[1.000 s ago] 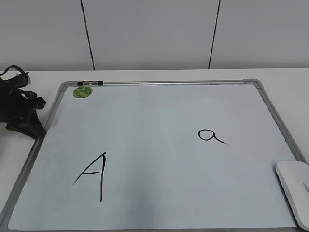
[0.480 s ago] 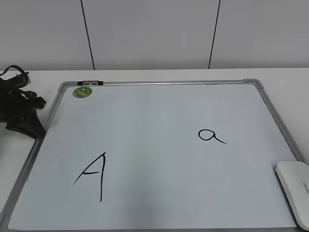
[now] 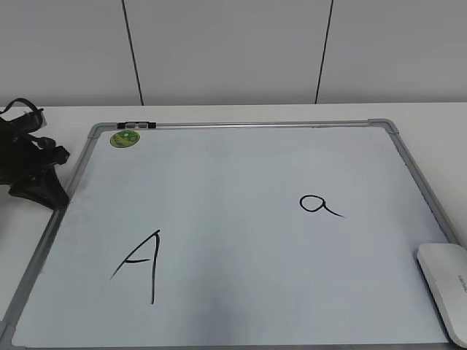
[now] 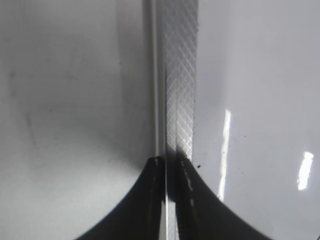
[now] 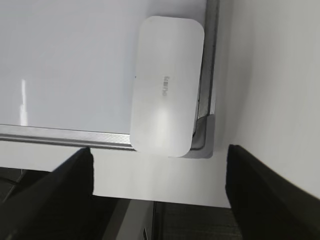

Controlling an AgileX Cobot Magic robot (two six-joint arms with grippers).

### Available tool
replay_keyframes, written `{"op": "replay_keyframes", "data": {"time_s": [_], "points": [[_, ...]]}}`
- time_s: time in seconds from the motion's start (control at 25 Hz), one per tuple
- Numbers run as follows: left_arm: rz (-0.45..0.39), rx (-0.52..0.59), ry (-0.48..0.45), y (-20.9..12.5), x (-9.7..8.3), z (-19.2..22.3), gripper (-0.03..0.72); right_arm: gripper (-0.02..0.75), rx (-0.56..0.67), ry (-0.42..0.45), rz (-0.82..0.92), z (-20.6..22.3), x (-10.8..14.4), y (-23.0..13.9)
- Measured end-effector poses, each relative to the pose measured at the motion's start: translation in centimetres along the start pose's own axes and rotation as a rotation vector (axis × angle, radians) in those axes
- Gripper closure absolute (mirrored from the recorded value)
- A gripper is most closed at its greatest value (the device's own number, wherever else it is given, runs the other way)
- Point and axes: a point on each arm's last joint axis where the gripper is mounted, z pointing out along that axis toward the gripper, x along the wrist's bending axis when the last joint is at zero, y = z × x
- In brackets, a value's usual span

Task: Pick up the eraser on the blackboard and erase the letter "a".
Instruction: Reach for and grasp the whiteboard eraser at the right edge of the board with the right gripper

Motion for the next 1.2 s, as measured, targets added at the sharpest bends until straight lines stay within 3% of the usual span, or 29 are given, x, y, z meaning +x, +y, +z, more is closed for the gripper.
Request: {"op": "replay_keyframes", "data": {"time_s": [0.56, 1.2], "points": [[0.0, 0.002, -0.001, 0.0, 0.0, 0.0, 0.657, 0.127, 0.158, 0.014, 0.033, 7.4, -0.8, 3.1], [0.0, 0.002, -0.001, 0.0, 0.0, 0.0, 0.657, 0.128, 0.24, 0.025, 0.061, 12.0, -1.1, 3.8]]}}
